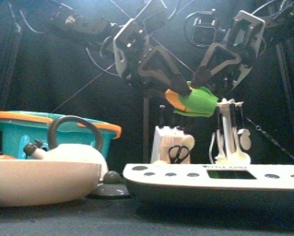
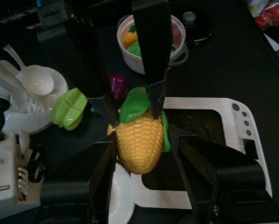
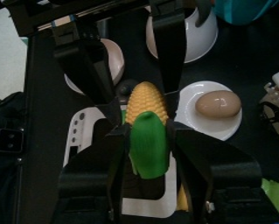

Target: Grab corn and peel off one leaf

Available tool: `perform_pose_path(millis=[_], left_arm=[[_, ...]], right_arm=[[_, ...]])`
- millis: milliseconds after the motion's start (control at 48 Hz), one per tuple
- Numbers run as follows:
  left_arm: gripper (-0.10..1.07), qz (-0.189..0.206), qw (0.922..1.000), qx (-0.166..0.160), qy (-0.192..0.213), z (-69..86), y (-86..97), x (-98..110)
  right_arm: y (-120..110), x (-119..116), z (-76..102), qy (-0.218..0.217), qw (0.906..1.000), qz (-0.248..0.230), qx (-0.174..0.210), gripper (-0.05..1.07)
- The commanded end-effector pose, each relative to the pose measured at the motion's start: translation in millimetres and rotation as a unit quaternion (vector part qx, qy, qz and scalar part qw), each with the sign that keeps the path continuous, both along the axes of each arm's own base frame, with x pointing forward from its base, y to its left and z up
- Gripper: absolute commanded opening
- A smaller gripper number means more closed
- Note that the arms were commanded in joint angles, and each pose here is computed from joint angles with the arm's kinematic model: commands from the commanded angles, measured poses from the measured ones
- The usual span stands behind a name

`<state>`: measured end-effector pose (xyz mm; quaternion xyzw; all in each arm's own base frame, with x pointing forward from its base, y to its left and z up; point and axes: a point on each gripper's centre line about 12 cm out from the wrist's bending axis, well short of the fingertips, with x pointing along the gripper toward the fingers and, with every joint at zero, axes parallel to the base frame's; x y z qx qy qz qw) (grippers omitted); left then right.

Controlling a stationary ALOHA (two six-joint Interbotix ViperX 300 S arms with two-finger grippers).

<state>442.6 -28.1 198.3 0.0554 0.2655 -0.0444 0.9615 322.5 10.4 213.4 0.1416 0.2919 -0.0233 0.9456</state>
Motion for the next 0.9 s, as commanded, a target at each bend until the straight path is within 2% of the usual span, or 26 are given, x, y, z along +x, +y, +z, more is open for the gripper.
perform_pose_path(millis=[0,188,396,875], left_arm=[[0.54,0.0,0.9997,-0.001,-0.024,16.3,0.2,7],[0.54,0.002,0.9998,-0.002,-0.021,14.1,1.0,5],[0.54,0.001,0.9998,-0.002,-0.018,12.4,0.3,4],[0.54,-0.002,0.9999,-0.001,-0.015,10.3,-1.5,1]], right_arm=[[-1,1,6.6,-0.011,0.9999,-0.001,-0.001,0.62],[-2,0,9.1,-0.015,0.9999,-0.002,-0.002,0.49],[-6,-4,11.0,-0.018,0.9998,-0.009,-0.001,0.41],[-12,-21,14.9,-0.029,0.9994,-0.02,0.001,0.35]])
